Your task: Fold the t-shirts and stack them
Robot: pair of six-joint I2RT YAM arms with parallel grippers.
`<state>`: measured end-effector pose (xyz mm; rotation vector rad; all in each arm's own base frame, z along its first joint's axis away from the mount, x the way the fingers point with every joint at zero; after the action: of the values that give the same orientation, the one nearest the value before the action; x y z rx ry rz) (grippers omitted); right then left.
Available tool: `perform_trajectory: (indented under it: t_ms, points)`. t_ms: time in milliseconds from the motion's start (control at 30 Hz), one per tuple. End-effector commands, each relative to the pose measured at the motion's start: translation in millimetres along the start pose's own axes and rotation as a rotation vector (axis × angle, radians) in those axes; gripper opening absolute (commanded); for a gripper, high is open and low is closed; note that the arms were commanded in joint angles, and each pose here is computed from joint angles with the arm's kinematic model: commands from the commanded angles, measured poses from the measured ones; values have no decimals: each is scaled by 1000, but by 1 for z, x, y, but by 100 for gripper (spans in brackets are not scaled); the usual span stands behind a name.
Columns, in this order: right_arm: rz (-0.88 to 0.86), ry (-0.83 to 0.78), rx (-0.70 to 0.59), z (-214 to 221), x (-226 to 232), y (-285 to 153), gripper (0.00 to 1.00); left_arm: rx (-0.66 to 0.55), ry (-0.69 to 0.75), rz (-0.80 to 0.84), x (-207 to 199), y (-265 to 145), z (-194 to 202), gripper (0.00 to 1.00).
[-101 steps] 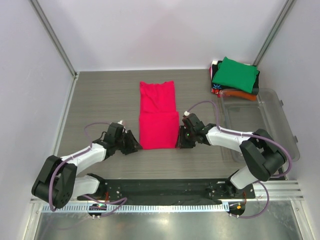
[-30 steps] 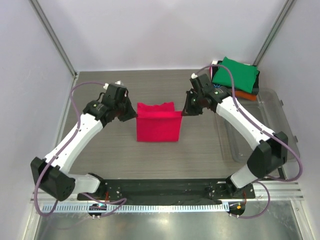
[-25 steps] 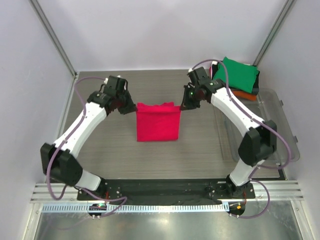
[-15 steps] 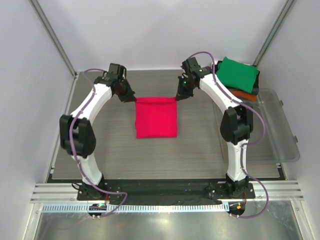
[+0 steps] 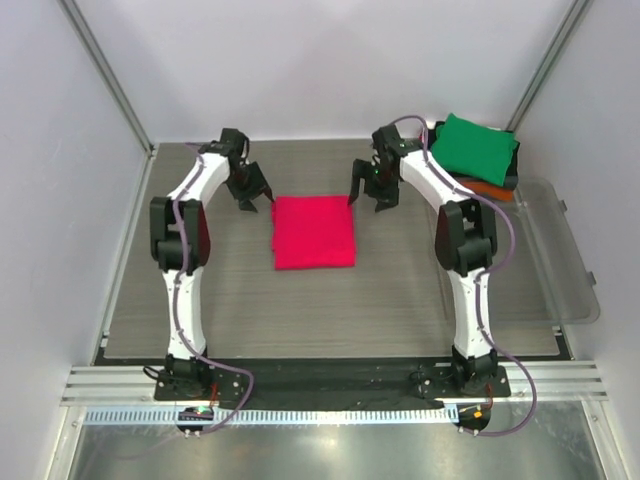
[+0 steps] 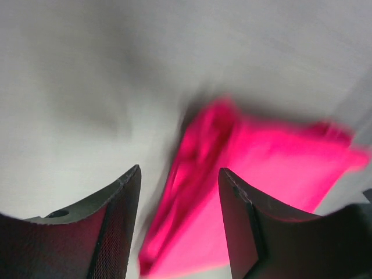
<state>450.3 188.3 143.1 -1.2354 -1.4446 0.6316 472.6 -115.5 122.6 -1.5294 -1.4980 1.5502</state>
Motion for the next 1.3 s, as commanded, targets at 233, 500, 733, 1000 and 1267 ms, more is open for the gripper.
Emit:
perform_trajectory:
  t_ms: [233,500,733,1000,1267]
  points:
    - [-333,-65,-7,104,35,-48,69,-124,156,85,-28,-92,91,51]
    - [-307,-9,83,143,7,-6,47,-1,247,159,-44,-49,159,47]
    - [-279,-18,135,190,0,-6,45,40,268,44,-10,-28,186,42]
    - [-256,-137,-14,177,22,-57,99,-141,446,-192,17,-118,175,55]
    - [-209,-71,-114,89,-12,-57,100,-263,517,-168,48,-181,207,79]
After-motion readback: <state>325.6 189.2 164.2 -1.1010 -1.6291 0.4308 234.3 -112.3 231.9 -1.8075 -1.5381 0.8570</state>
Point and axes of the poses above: each gripper's point midway between its finger pads, its own y axis out along the fingers, its own x axis along the line the jaws close on, z = x × y, the point moved 7 cm from there along -y, back along the fingers, and after that the axes turned 7 degrees about y, right-handed, at the moved point
